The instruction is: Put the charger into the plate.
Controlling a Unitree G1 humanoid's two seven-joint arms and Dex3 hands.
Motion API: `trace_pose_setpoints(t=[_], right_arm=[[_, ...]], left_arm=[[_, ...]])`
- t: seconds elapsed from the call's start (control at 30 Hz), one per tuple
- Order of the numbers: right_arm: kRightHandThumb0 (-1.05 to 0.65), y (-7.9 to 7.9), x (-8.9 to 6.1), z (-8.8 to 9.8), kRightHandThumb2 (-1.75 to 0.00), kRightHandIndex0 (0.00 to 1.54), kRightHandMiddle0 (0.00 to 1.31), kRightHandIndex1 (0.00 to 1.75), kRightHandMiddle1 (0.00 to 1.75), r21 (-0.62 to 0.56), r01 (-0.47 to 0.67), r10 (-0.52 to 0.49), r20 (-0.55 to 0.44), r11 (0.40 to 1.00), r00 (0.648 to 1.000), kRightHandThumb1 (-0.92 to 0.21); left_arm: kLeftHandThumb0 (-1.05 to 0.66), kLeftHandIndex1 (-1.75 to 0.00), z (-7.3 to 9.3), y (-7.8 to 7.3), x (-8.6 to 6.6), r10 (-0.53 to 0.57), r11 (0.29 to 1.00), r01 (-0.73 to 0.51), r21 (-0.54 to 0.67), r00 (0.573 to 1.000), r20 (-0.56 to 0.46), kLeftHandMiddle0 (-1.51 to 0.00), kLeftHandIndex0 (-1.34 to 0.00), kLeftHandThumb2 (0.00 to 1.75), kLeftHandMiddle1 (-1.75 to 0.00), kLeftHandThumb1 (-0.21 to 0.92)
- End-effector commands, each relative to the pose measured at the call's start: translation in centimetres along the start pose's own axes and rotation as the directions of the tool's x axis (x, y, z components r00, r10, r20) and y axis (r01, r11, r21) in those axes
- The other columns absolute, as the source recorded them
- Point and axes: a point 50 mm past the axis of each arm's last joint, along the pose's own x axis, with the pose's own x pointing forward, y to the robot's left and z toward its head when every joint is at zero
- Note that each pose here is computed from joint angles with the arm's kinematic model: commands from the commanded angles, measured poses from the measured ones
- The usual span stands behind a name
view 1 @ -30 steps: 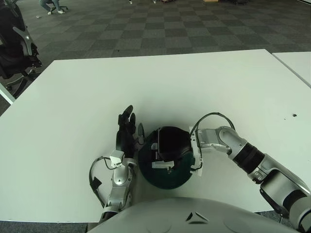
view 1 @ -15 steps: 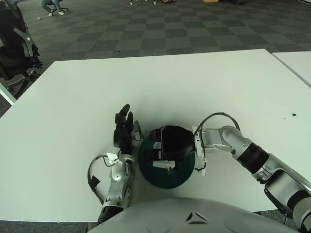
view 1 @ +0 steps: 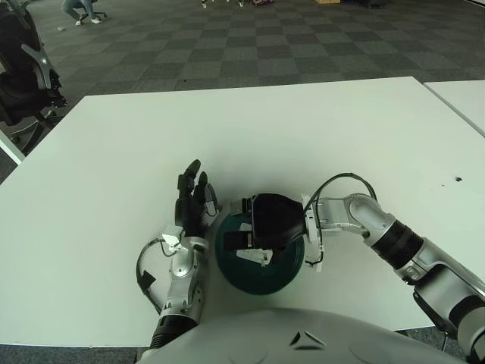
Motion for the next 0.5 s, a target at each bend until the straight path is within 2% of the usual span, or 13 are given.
trace_pose_setpoints(t=[0.0,0.07,0.2,0.3,0.33,0.47], right_arm=[[-1.00,-1.2,-0.3,-1.0,-0.88,0.31,0.12,1.74,1.30,-0.076,0.007,-0.008,-0.015,0.997,1.000,-0.92],[-1.01,-1.3,-0.5,-1.1,-0.91,0.29,0.10,1.69,1.25,-0.080,0.007,-0.008,-0.014,0.997,1.000,-0.92],[-1.03,-1.7,-0.8,-1.4,-0.93,0.26,0.05,1.45,1.07,-0.083,0.008,-0.009,-0.006,0.996,1.000,-0.92],[-1.04,-1.9,-1.0,-1.7,-0.92,0.26,0.02,1.32,0.99,-0.080,0.003,-0.004,-0.007,0.997,1.000,-0.92],[-1.04,-2.0,-1.0,-1.8,-0.91,0.26,0.01,1.22,0.93,-0.080,0.002,-0.003,-0.008,0.997,1.000,-0.92],[-1.05,-2.2,-1.2,-2.1,-0.91,0.26,0.00,1.09,0.82,-0.082,0.004,-0.005,-0.012,0.997,1.000,-0.92]], left_arm=[[-0.72,-0.79,-3.8,-0.3,-2.8,0.120,0.984,-0.142,-0.105,0.973,-0.198,-0.32,0.00,0.94,-0.01,0.92],[-0.71,-0.79,-3.8,-0.4,-2.8,0.124,0.982,-0.150,-0.119,0.972,-0.202,-0.32,0.00,0.94,-0.01,0.92],[-0.69,-0.79,-3.7,-0.6,-2.7,0.131,0.979,-0.158,-0.132,0.973,-0.190,-0.34,0.00,0.94,-0.02,0.92],[-0.69,-0.80,-3.5,-0.7,-2.7,0.140,0.981,-0.159,-0.109,0.977,-0.163,-0.35,0.00,0.96,-0.02,0.92],[-0.68,-0.79,-3.4,-0.7,-2.7,0.143,0.983,-0.158,-0.096,0.978,-0.151,-0.36,0.00,0.97,-0.03,0.92],[-0.67,-0.79,-3.2,-0.8,-2.8,0.149,0.985,-0.160,-0.071,0.980,-0.134,-0.38,0.00,1.01,-0.03,0.92]])
